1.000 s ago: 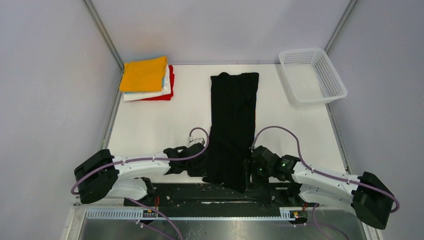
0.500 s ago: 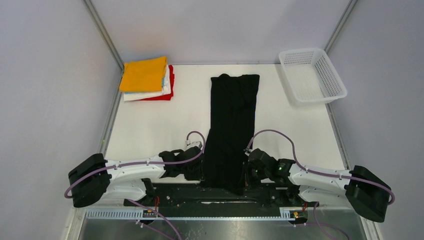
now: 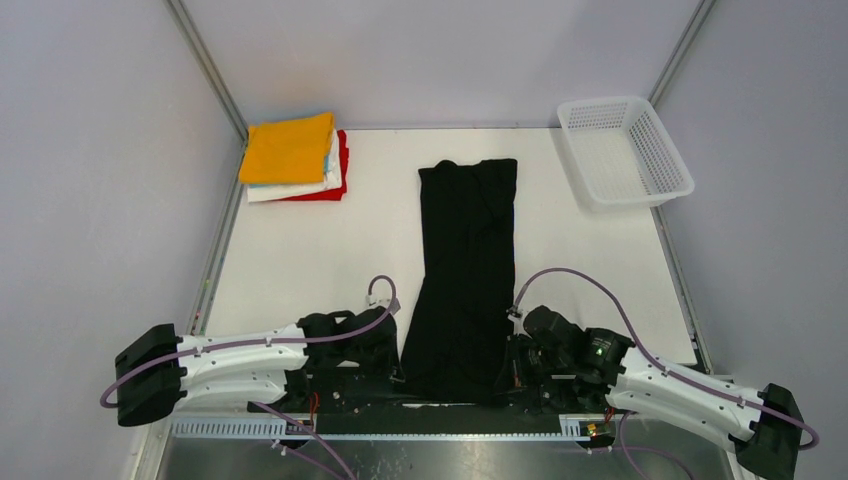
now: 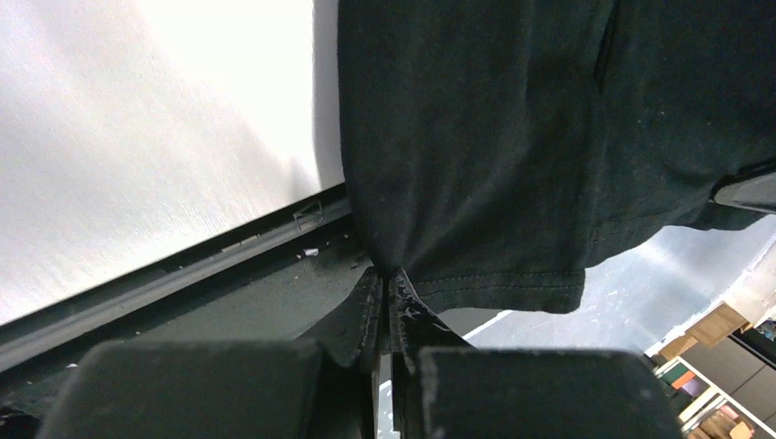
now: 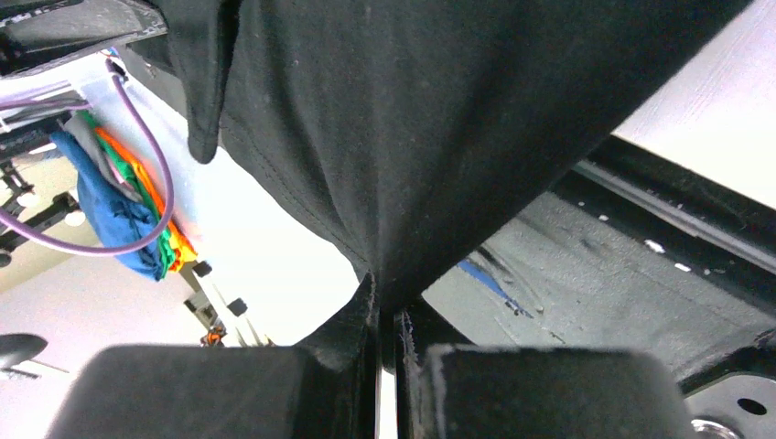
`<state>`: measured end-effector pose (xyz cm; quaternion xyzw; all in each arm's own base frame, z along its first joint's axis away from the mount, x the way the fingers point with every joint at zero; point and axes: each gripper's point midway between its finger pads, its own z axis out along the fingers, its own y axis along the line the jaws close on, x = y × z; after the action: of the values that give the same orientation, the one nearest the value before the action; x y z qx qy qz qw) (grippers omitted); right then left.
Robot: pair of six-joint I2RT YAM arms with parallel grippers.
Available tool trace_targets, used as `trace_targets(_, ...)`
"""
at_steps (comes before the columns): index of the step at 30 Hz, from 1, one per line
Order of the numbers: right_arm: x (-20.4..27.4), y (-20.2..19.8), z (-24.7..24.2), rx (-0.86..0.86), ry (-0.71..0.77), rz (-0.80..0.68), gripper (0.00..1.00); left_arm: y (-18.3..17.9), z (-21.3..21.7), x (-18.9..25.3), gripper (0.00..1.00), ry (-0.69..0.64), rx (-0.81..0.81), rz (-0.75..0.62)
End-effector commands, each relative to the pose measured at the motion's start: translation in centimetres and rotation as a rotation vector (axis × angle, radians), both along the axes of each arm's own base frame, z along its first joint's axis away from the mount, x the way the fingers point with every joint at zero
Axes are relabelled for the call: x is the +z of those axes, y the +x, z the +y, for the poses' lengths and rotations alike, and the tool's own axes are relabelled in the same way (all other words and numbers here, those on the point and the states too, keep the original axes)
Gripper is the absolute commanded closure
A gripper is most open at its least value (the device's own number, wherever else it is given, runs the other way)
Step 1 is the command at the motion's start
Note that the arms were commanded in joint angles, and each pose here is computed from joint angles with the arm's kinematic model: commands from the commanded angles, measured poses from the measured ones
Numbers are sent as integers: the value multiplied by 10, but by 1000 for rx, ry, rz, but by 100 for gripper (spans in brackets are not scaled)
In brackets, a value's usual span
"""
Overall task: Fold and stack the t-shirts
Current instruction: Grab the bottom of the folded rectangular tshirt with both arms
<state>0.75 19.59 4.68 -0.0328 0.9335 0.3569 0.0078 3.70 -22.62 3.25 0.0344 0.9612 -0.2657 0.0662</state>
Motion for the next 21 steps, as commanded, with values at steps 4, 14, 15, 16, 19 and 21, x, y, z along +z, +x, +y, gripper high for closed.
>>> trace_targets(4,-7,-27,-23,58,-87,108,100,-17,-3,6,100,-23,1,73)
trace_targets(14,18,20,4,-50,-35,-80,100,22,-43,62,100,-118,-66,-138)
trace_targets(15,18,25,4,-67,-40,-89,100,33,-44,66,100,-105,-54,-169)
trace_targets(16,20,29,5,-79,-42,-98,100,44,-44,70,100,-91,-33,-197)
trace_targets(19,33,48,7,-120,-23,-150,100,84,-43,79,100,-64,68,-264)
trace_targets(21,45,68,7,-163,-9,-199,100,105,-49,88,100,-84,104,-292)
